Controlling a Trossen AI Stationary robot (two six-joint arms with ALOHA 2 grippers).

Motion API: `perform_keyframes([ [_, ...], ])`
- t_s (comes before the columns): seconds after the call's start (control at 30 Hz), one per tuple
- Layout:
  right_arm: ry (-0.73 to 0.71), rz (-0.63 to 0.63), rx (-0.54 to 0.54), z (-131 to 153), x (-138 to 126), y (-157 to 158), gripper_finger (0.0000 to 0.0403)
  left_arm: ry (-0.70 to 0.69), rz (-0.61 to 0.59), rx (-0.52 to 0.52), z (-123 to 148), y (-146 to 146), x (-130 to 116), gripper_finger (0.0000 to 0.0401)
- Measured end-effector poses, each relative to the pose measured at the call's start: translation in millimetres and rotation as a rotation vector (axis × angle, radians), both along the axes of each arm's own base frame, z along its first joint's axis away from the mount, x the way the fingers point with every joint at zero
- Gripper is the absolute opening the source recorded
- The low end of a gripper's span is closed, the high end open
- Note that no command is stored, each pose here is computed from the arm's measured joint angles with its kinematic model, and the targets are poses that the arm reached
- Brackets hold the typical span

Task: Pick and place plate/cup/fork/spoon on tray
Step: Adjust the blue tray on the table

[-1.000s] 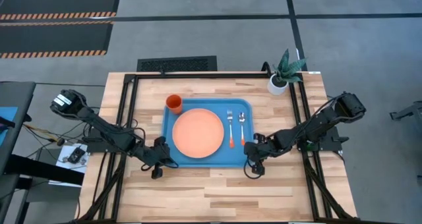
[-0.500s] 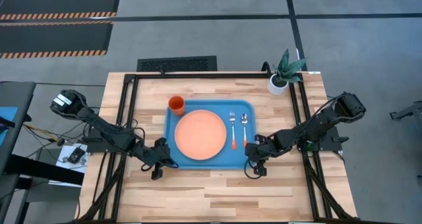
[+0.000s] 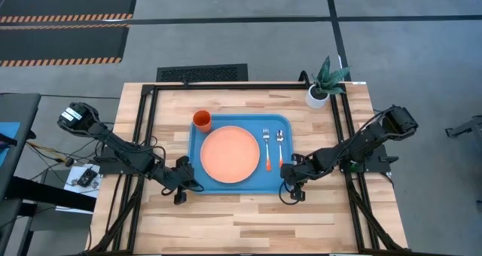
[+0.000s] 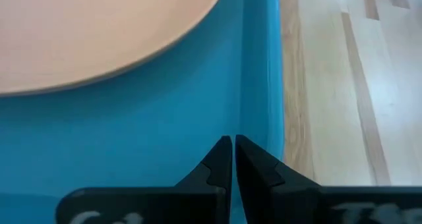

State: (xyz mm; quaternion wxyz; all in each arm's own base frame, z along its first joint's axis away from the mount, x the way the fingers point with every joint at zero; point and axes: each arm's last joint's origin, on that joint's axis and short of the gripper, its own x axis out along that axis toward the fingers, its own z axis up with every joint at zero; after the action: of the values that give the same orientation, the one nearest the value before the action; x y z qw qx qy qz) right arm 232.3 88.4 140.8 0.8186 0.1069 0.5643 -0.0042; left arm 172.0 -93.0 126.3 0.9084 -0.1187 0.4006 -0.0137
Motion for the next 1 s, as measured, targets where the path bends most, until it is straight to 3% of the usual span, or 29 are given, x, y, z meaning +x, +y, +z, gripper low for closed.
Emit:
perform_keyframes([
  [0.8, -0.003, 0.006, -0.001, 0, 0, 0, 0.0005, 0.031, -0.053, -0.063, -5, -13, -3, 0.0006],
  [1.0, 0.001, 0.008, 0.027, 0, 1, 1, 0.0005, 0.08, -0.055, -0.034, 1, -15, 0, 0.0006],
])
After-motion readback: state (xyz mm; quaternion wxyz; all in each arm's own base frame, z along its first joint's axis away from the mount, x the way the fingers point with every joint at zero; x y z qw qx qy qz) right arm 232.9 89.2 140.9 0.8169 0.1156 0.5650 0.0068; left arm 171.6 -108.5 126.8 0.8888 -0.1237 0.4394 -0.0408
